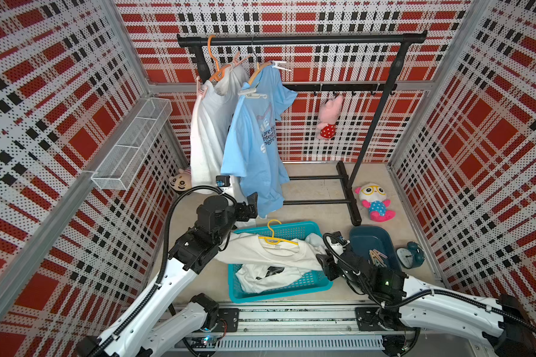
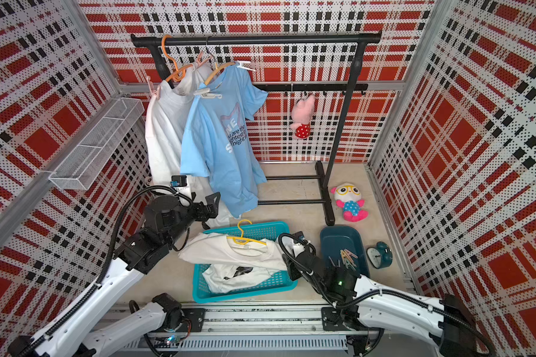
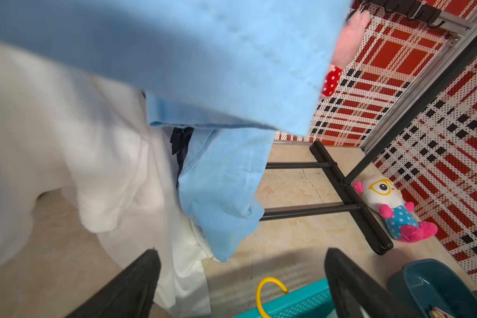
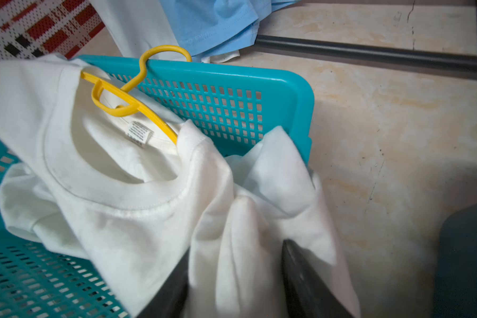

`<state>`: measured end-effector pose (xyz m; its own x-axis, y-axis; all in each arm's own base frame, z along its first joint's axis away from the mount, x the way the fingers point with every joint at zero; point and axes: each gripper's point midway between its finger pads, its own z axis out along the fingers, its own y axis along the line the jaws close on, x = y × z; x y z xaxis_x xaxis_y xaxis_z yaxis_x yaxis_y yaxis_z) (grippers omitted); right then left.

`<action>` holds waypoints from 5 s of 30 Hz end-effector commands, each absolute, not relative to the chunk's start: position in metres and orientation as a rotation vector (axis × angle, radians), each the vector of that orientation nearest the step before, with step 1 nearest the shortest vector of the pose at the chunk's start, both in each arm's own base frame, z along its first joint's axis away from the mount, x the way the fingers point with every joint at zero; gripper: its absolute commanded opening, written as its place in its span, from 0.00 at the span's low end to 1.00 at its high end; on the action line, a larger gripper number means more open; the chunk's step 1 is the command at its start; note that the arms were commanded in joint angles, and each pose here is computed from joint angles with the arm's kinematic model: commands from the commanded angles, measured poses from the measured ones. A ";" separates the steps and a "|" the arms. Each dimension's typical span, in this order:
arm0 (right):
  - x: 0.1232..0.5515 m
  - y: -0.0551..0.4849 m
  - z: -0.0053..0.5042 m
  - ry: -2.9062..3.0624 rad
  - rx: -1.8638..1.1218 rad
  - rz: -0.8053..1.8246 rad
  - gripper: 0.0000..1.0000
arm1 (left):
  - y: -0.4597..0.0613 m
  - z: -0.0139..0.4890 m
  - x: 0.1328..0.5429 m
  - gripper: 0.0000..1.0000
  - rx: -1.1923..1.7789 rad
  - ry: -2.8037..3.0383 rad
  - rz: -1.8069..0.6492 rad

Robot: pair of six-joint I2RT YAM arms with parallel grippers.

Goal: Use clothespins to secure the t-shirt on both sides of the hanger
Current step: Place the hanger in the basket, then pick up the clothespin from the storage box.

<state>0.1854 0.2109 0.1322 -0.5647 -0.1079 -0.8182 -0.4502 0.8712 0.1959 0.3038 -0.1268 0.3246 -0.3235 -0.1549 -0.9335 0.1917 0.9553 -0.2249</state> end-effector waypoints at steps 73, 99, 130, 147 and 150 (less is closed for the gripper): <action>0.197 0.004 0.029 2.467 1.214 0.020 0.47 | -0.150 0.228 0.348 0.86 0.135 2.075 -0.344; 0.209 0.004 0.019 2.430 1.223 0.026 0.02 | -0.147 0.245 0.344 0.86 0.114 2.034 -0.357; 0.300 0.090 0.314 1.721 0.557 0.880 0.00 | -0.218 0.344 0.286 0.98 0.390 1.566 -0.655; 0.289 0.188 0.377 1.533 0.342 1.014 0.00 | -0.349 0.333 0.266 0.86 0.575 1.570 -0.730; 0.287 0.190 0.373 1.539 0.340 1.003 0.00 | -0.351 0.336 0.269 0.83 0.548 1.572 -0.718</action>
<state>0.2869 0.1968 0.3553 -0.3221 0.6789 -0.6598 -0.3076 0.5841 0.7512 0.2633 -0.3498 0.3107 -0.1684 0.0075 -0.9857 0.7313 0.6714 -0.1198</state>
